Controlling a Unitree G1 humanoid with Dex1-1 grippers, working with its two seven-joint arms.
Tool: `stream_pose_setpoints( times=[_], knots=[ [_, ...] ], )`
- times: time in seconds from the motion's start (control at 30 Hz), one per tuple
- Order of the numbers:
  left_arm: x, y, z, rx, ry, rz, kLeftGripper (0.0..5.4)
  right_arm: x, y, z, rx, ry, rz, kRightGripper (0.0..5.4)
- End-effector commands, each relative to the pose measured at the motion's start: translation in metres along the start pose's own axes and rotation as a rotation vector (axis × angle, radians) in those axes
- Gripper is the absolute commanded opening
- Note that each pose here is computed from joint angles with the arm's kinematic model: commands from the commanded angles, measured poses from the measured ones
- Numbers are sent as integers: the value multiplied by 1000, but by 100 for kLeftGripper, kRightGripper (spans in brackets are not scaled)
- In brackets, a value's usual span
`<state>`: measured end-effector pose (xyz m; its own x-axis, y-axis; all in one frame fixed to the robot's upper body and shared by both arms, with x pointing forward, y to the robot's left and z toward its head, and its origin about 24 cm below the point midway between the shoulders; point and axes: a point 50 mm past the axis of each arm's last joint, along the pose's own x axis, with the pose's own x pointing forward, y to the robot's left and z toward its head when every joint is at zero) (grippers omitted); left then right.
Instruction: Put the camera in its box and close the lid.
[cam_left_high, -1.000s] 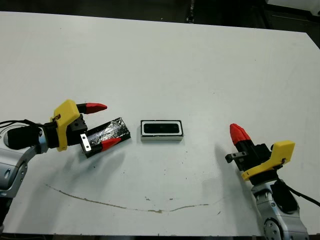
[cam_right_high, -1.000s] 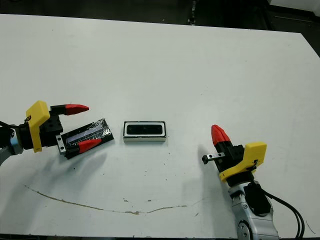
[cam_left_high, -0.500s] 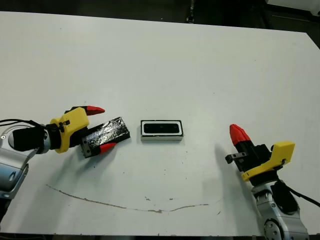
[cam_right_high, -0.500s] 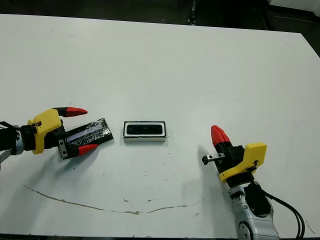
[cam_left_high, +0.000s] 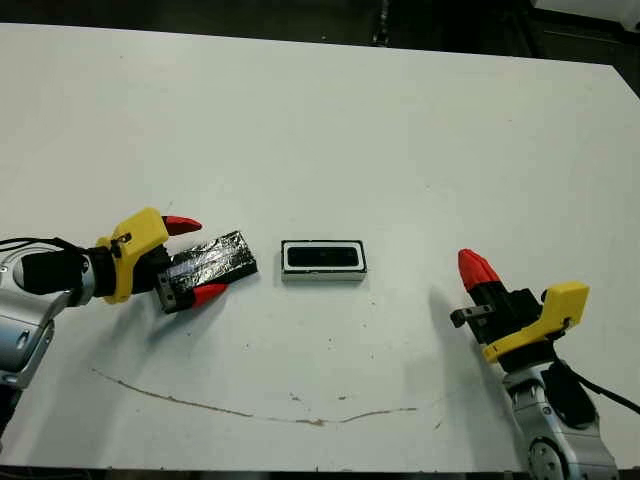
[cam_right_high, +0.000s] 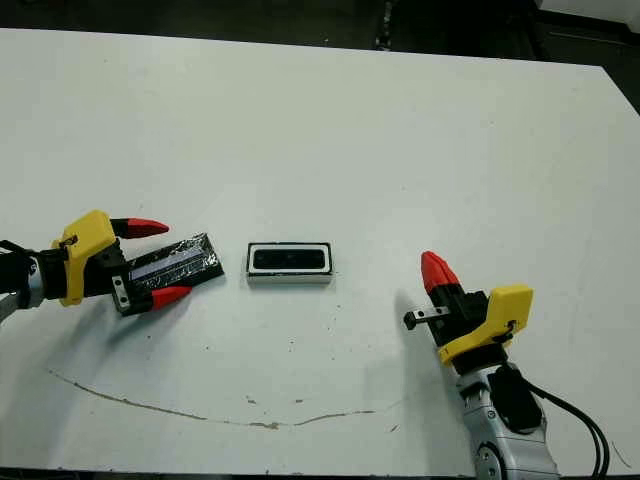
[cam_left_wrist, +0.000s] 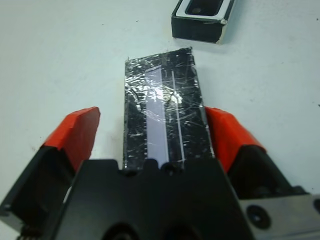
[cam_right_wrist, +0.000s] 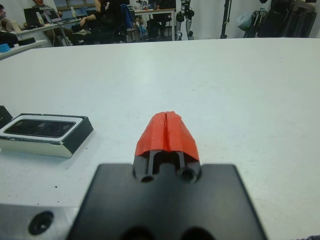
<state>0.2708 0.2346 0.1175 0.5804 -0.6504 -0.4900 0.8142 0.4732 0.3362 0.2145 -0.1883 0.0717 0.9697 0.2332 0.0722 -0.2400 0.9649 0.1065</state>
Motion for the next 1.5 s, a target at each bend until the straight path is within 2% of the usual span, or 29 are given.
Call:
stream_pose_setpoints(
  times=[0.03, 0.37, 0.77, 0.9, 1.13, 1.33, 1.5],
  knots=[
    [1, -1, -9, -42, 7, 15, 451, -3, -2, -2, -5, 31, -11, 0],
    [2, 0, -16, -70, -14, 25, 316, -3, -1, -1, 11, 37, -8, 0],
    [3, -1, -14, -38, -20, 32, 314, -2, -1, -1, 17, 36, -4, 0],
    [4, -3, -12, -86, -79, 54, 314, -2, -1, -1, 17, 40, -8, 0],
    [6, -1, 8, -168, -201, -20, 314, -3, -2, -2, 6, 46, -11, 0],
    [17, 6, 22, -162, -268, -99, 314, -3, -1, -2, 4, 48, -12, 0],
    [34, 10, 25, -174, -280, -189, 314, -3, -1, -3, 4, 47, -15, 0]
  ],
)
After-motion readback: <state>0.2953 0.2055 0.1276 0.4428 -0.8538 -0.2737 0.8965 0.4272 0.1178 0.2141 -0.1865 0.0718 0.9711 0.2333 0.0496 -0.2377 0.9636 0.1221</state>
